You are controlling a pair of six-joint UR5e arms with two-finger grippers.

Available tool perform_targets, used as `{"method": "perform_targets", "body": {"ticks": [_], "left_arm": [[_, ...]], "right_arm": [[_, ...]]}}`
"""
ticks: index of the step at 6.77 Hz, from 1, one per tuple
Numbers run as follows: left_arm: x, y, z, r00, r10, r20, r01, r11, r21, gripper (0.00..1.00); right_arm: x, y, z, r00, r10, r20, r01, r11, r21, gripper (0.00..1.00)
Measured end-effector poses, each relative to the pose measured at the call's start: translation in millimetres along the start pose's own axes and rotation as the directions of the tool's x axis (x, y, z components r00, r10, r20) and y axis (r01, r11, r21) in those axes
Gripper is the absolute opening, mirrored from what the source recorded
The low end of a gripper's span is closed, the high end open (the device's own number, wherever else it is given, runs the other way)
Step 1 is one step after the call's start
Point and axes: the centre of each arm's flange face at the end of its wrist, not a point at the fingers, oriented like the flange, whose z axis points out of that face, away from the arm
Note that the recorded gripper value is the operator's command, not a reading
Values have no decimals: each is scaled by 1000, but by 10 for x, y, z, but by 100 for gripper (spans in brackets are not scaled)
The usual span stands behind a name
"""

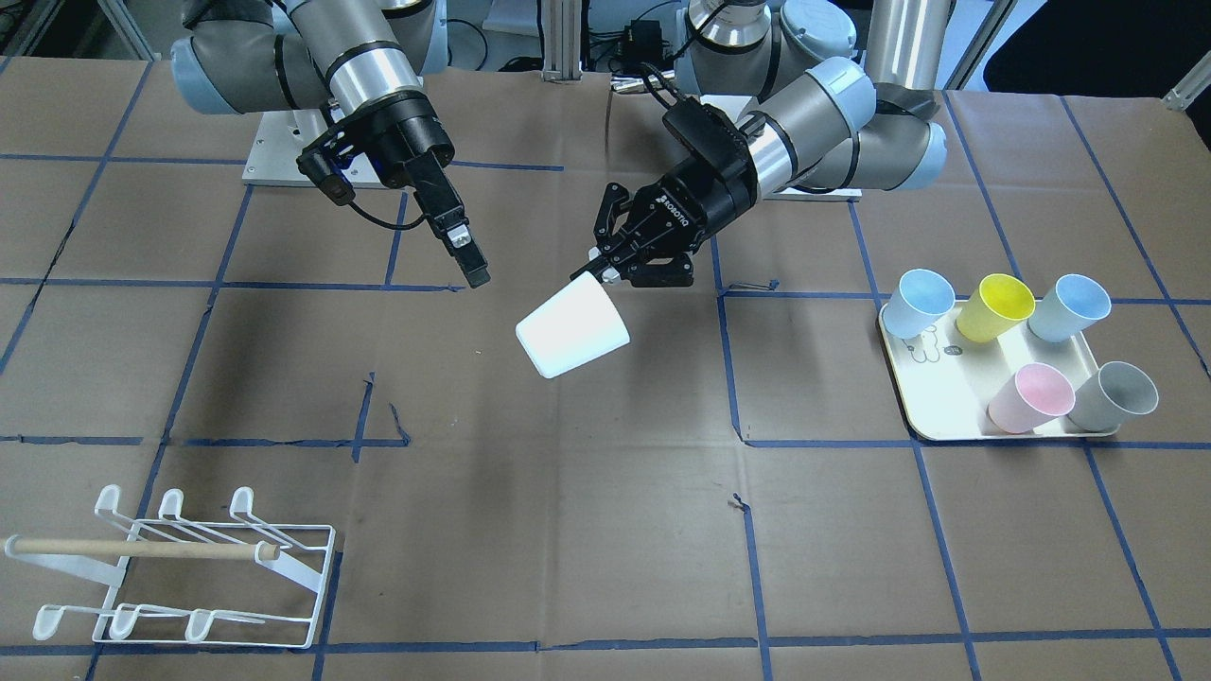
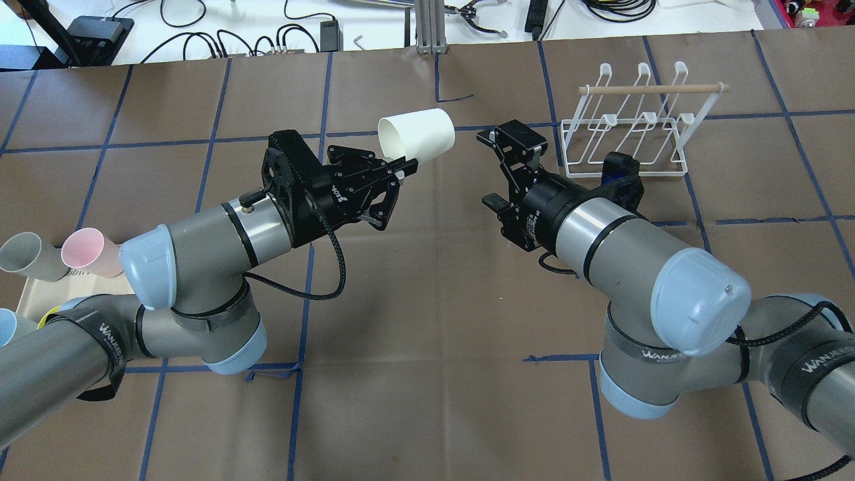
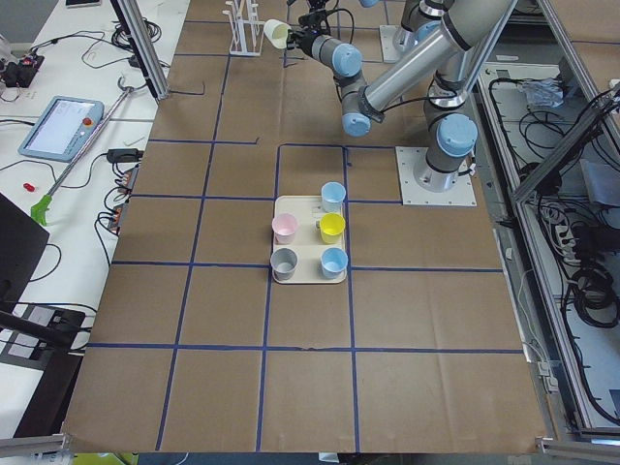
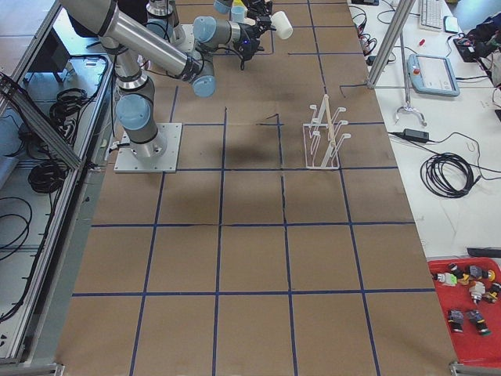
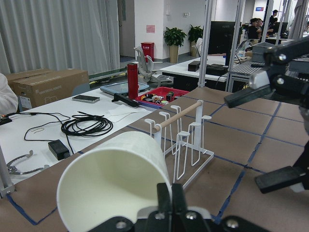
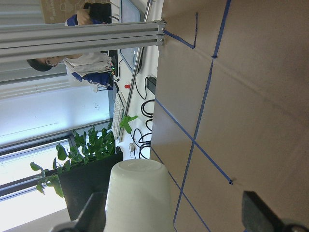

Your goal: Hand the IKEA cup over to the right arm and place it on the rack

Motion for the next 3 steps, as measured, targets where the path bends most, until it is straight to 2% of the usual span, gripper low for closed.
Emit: {"method": "perform_targets", "body": {"ticks": [3], "left_arm": [[120,-6,56,1000,4,-26,-4,1000,0,4]], "right_arm": [[-68,47,144,1000,-3,-14,2,1000,-20,100]]}}
